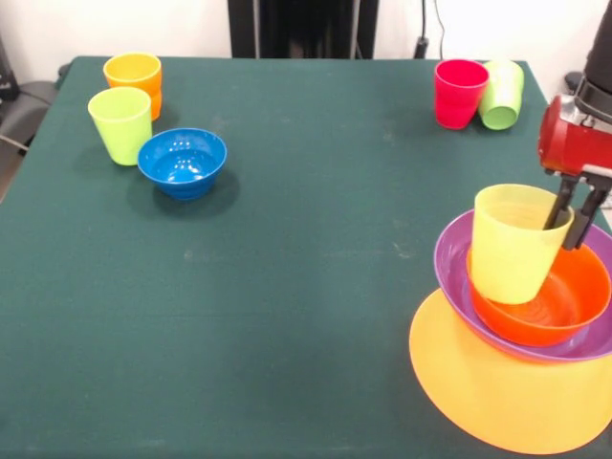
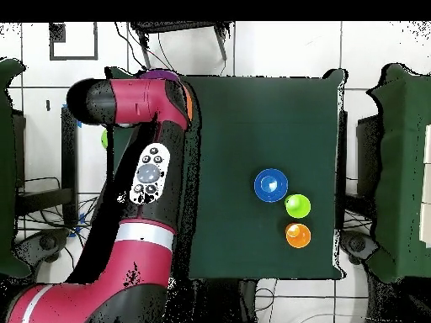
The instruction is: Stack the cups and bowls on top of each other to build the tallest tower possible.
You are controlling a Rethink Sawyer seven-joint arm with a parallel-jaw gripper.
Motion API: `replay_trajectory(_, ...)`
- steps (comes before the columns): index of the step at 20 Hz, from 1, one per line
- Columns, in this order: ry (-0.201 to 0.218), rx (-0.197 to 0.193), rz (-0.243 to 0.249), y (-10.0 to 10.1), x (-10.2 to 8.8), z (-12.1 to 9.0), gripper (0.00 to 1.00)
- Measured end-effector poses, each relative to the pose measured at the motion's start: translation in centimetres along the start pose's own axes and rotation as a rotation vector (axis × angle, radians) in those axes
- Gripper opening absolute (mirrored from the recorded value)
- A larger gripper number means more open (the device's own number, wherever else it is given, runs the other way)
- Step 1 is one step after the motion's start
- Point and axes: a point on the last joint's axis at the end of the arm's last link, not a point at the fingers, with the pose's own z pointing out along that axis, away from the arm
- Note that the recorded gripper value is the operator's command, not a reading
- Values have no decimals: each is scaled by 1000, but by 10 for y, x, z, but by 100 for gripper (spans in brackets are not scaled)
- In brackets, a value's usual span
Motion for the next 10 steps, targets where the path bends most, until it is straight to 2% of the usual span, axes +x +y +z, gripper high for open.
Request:
replay_trajectory(3, 0, 17, 2, -7, 0, 2, 0)
replay_trajectory(10, 2, 23, 4, -11, 2, 5, 0)
